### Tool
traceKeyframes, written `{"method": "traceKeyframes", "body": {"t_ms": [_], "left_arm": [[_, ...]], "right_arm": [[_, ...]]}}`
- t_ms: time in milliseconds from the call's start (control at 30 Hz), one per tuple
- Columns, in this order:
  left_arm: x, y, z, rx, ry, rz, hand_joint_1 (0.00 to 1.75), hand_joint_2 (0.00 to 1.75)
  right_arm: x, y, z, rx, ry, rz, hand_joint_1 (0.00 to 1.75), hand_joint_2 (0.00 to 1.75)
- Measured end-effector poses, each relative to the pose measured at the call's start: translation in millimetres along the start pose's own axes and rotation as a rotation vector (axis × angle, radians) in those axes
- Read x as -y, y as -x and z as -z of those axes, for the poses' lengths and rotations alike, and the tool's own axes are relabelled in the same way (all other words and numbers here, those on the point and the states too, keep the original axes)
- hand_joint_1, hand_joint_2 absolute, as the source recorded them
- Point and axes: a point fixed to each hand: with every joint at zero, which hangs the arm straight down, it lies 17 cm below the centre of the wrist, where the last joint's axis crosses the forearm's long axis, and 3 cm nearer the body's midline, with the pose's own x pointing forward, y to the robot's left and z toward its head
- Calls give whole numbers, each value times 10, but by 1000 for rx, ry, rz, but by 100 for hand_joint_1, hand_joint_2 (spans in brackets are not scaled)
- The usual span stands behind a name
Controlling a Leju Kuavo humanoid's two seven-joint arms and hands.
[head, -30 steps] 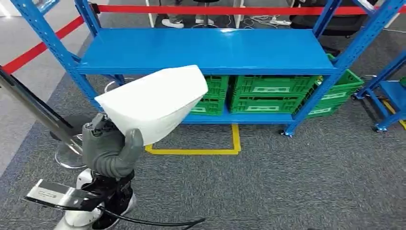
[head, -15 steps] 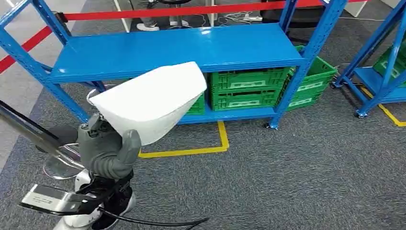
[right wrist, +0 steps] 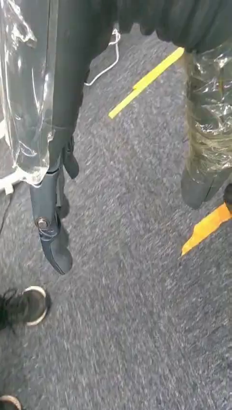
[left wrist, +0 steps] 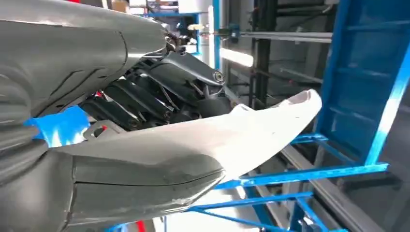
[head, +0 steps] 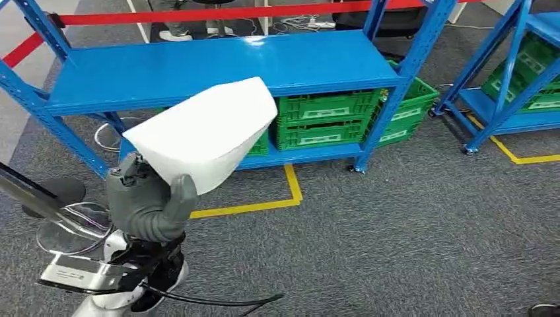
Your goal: Take the parts from the cabinet and place them on the table.
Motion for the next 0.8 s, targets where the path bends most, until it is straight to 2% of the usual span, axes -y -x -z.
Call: {"method": "traceKeyframes", "body": {"t_ms": [400, 600, 800], "left_arm": [[12, 62, -25, -23, 11, 46, 175, 175], [-42, 185, -216, -68, 23, 75, 175, 175], [0, 203, -276, -67, 61, 75, 175, 175]], "right_arm": [[-60, -1, 1, -9, -33, -25, 0, 175], [-190, 1, -20, -16, -87, -85, 0, 175], [-281, 0, -36, -22, -124, -128, 0, 175]]}}
